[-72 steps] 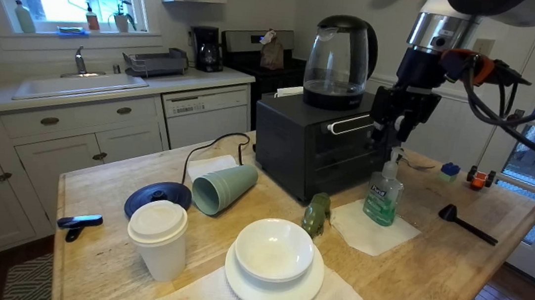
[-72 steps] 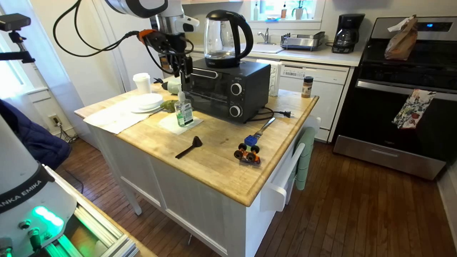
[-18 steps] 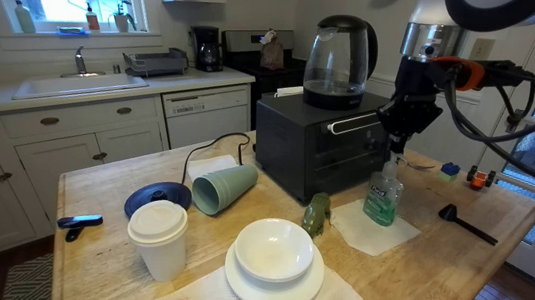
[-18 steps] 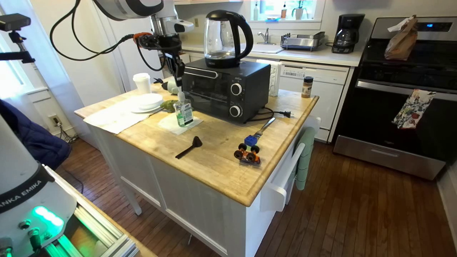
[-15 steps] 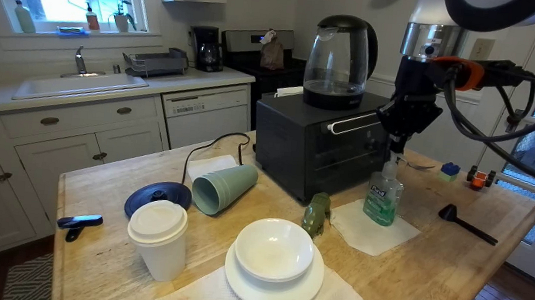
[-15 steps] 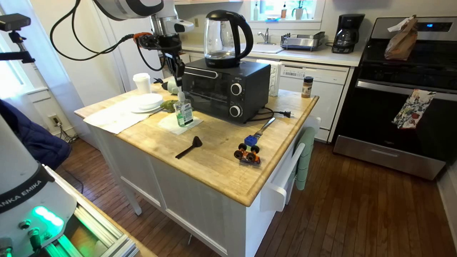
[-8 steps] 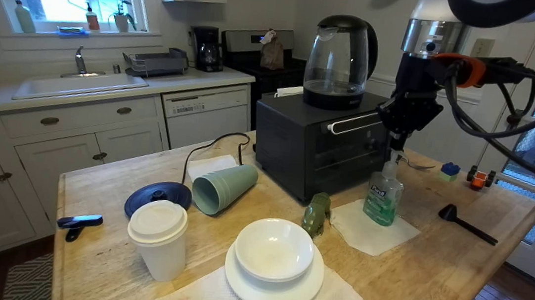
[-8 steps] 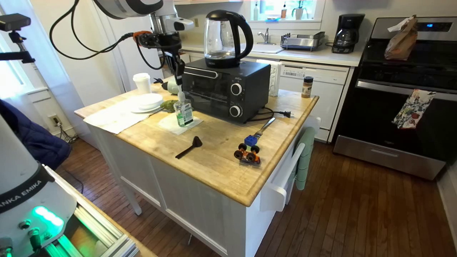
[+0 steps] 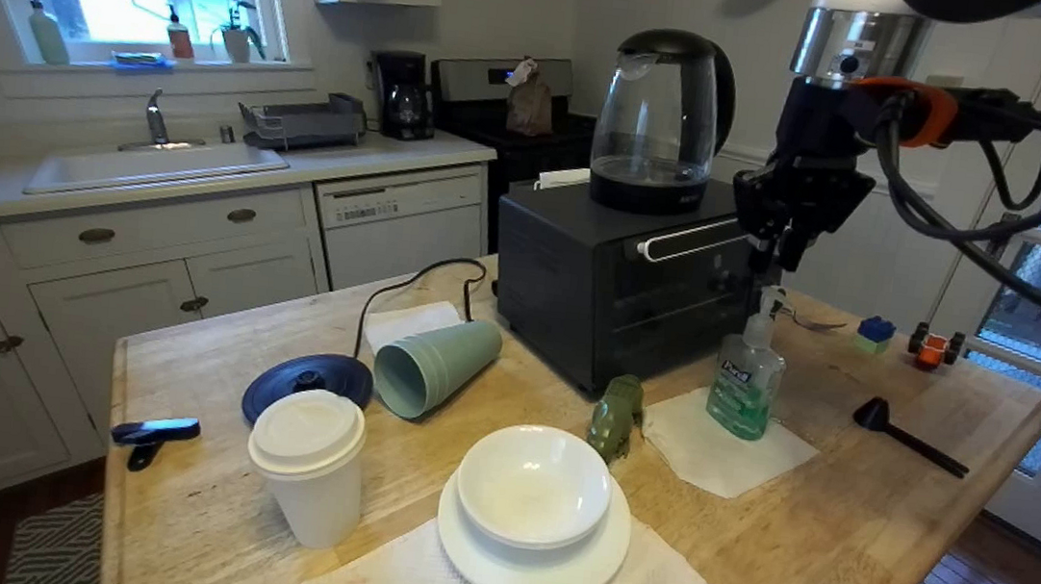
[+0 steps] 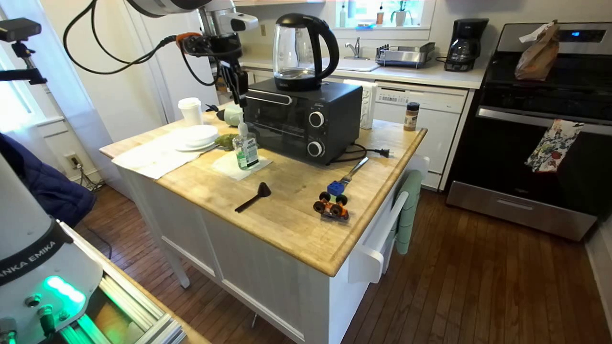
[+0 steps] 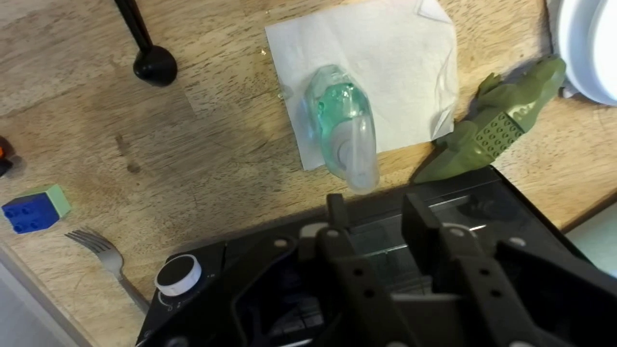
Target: Pump the hand wash bottle once
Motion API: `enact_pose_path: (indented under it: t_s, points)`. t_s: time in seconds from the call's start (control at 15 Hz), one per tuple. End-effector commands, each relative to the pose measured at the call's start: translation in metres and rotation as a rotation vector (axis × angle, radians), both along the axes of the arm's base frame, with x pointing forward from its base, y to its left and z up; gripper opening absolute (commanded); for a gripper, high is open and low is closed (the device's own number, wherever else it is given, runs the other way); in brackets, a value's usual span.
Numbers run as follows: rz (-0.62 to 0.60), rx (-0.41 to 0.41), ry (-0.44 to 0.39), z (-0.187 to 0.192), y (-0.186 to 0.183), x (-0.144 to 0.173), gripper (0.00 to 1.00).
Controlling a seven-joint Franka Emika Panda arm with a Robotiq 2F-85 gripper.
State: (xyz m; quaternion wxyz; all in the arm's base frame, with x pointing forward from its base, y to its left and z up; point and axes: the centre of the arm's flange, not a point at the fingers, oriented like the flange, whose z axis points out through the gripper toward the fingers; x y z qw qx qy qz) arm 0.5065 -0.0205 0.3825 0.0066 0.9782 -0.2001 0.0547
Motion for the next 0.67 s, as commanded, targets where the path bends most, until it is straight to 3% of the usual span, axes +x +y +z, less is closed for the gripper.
enact_pose_path:
  t_s: [0.0,0.33,0.6]
  points:
    - [-0.025,-0.003,-0.021,0.022,-0.002,-0.008,0.68]
    - [-0.05,0.003,-0.018,0.044,-0.008,-0.016,0.99]
    - [-0.077,0.004,0.02,0.054,-0.016,-0.025,1.0]
